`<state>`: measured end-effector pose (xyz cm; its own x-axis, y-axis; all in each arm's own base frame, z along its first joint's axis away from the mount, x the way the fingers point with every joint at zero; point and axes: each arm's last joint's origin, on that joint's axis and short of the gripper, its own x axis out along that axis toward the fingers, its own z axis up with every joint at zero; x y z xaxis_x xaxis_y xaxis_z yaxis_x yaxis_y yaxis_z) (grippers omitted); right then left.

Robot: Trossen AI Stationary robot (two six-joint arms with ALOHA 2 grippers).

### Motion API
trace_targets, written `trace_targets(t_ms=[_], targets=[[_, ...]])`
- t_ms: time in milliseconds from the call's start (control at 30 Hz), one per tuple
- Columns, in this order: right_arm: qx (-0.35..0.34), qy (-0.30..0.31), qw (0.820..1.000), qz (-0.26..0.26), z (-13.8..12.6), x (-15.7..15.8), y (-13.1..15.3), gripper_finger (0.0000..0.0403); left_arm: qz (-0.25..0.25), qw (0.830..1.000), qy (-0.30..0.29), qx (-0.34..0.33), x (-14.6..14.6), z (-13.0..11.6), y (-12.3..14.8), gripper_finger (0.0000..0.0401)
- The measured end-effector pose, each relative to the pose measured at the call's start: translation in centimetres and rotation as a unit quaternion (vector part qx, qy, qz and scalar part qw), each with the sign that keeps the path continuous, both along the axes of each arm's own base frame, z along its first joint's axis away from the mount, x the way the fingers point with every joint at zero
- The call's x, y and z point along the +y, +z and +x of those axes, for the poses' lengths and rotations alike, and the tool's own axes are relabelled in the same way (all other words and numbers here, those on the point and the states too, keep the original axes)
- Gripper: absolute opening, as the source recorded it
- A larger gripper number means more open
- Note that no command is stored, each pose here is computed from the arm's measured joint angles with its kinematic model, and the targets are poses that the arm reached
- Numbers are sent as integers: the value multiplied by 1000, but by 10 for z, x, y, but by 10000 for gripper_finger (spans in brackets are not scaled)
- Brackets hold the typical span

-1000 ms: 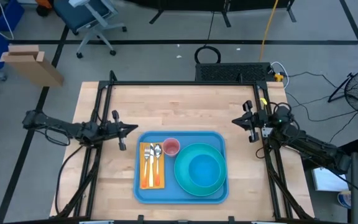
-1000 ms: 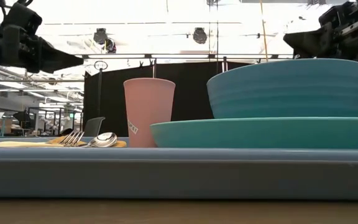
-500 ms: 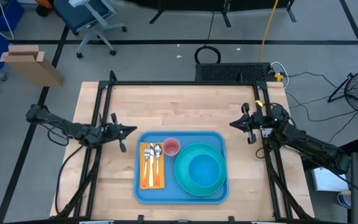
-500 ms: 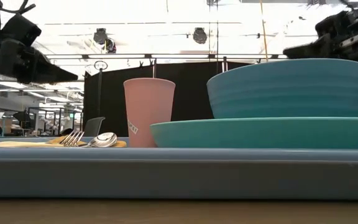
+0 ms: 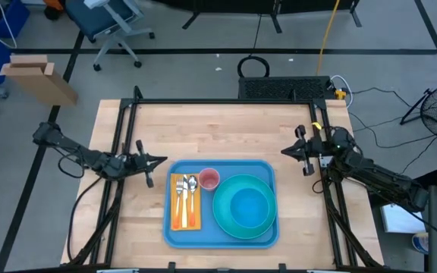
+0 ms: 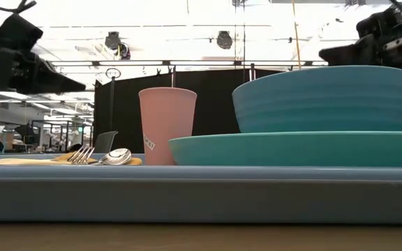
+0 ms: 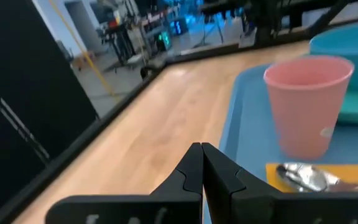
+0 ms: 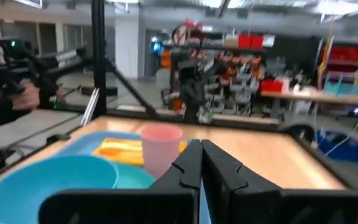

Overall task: Set up tray
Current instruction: Return to Home Position

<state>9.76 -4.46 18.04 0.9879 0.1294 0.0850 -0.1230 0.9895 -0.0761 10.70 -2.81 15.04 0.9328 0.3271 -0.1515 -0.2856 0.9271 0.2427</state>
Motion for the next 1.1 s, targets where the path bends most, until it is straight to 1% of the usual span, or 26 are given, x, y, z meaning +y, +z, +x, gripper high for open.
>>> trace_targets(t_ms=[167,400,467,533,600,700,800,900,967,1100], targets=[[-37,3,999,-1,-2,1,9,0,18,999,-4,-33,-1,-6,9,0],[-47,55,997,5,-4,5,13,0,53,994,-31,-91,2,-19,23,0],[-47,64,997,2,-3,6,13,0,65,992,-45,-95,3,-19,25,0],[-48,65,997,1,-3,7,13,0,70,992,-47,-90,4,-19,23,0],[-48,69,996,0,-3,8,13,0,59,993,-43,-92,5,-18,23,0],[-51,77,996,-3,-2,9,13,0,59,991,-65,-99,6,-17,24,0],[-52,83,995,-10,-2,11,13,0,57,992,-45,-104,11,-15,25,1],[-56,76,995,-14,-1,12,13,0,39,993,-42,-105,14,-14,24,1],[-56,70,996,-12,-1,12,13,0,18,993,-43,-110,15,-14,23,1],[-37,73,997,-3,1,12,9,0,5,992,-50,-113,16,-13,23,1]])
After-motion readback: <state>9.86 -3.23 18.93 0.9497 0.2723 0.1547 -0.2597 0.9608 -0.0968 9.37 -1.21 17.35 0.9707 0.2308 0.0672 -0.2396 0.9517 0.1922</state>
